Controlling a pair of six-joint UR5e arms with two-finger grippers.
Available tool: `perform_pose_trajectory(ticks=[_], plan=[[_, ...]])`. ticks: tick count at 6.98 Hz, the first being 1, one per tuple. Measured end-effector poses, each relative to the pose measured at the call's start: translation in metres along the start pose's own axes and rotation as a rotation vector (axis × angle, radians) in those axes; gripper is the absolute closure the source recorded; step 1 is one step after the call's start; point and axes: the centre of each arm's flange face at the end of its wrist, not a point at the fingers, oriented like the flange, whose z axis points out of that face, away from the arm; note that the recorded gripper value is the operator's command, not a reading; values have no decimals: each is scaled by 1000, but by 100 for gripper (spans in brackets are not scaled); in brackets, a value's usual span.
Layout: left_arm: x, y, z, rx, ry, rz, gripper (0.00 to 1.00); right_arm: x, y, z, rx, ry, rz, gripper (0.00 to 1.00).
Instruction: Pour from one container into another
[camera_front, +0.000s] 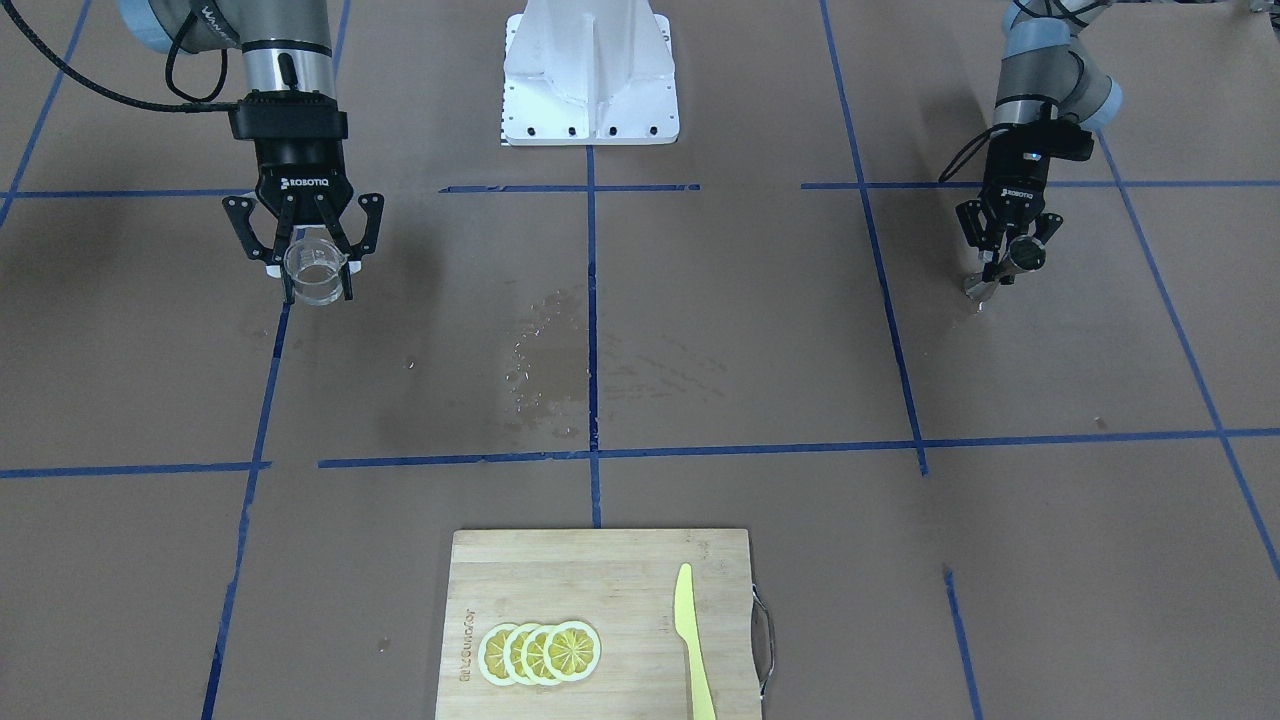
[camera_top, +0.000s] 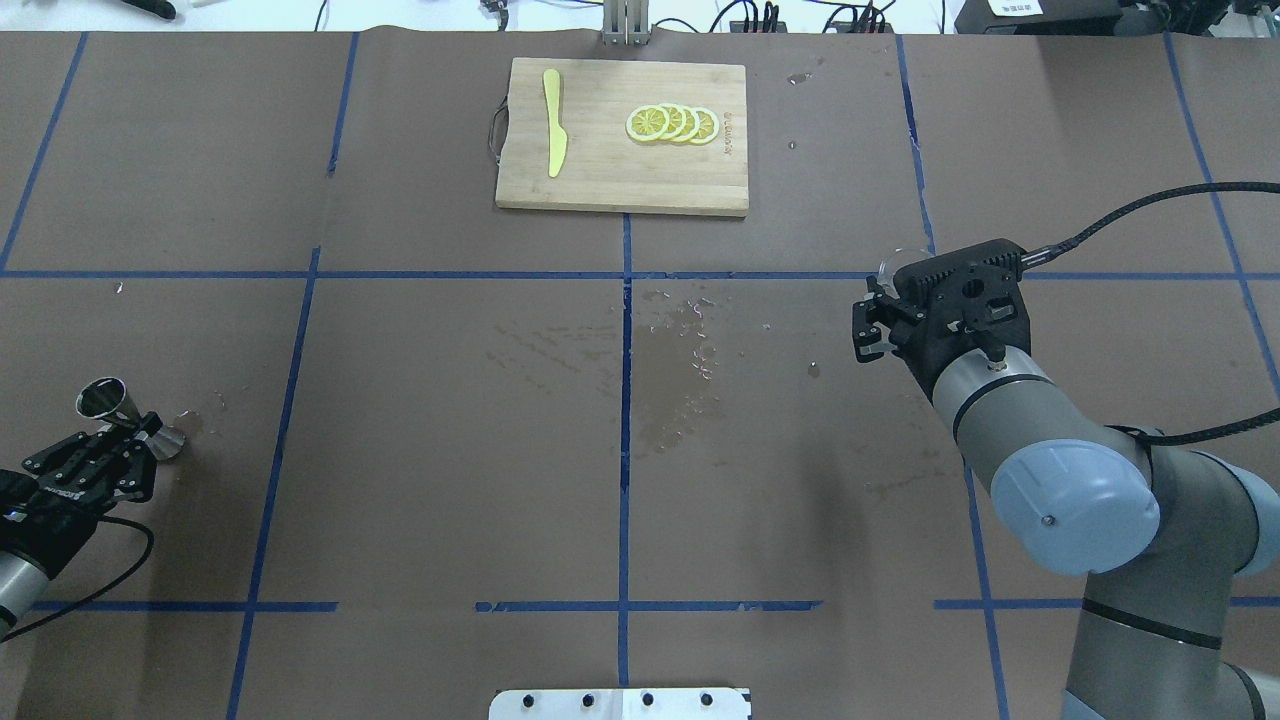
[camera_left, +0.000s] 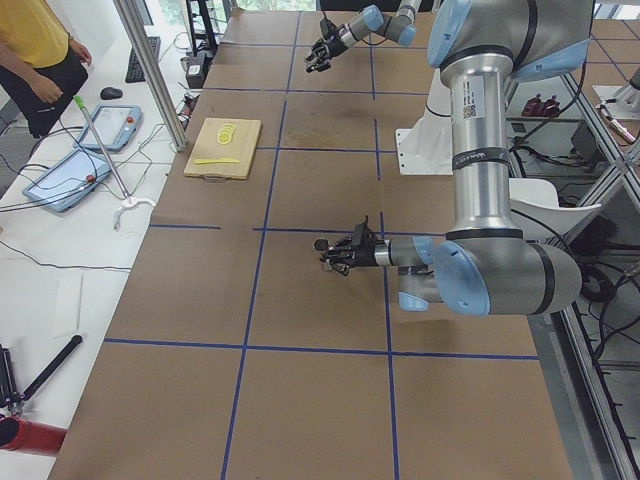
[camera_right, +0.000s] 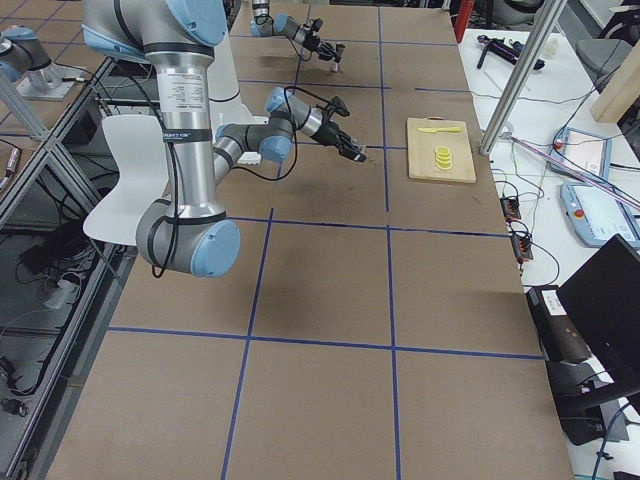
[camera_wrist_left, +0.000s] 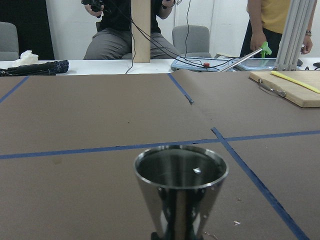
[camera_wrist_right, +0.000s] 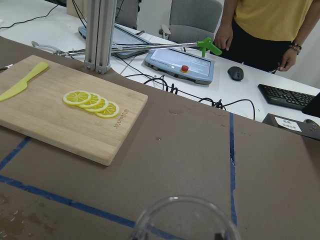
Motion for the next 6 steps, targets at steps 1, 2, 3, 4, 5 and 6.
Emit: perform_pose_trajectory(ticks=[1,2,3,4,5,6], plan=[[0,0,0,-1,1,-1,99,-1,-2,-1,1,-5,3,100],[1,0,0,-1,2,-2,94,-2,-3,-3,0,-10,6,100],[1,0,0,-1,3,-4,91,-3,-4,-5,1,-16,9,100],[1,0,0,-2,4,-5,89,-4,-6,-6,2,-19,11,100],[2,0,-1,-2,4,-5,87,-5,-6,-6,3,-22,13,100],[2,0,-1,-3,4,-4,86,-5,-7,-7,4,-23,14,100]])
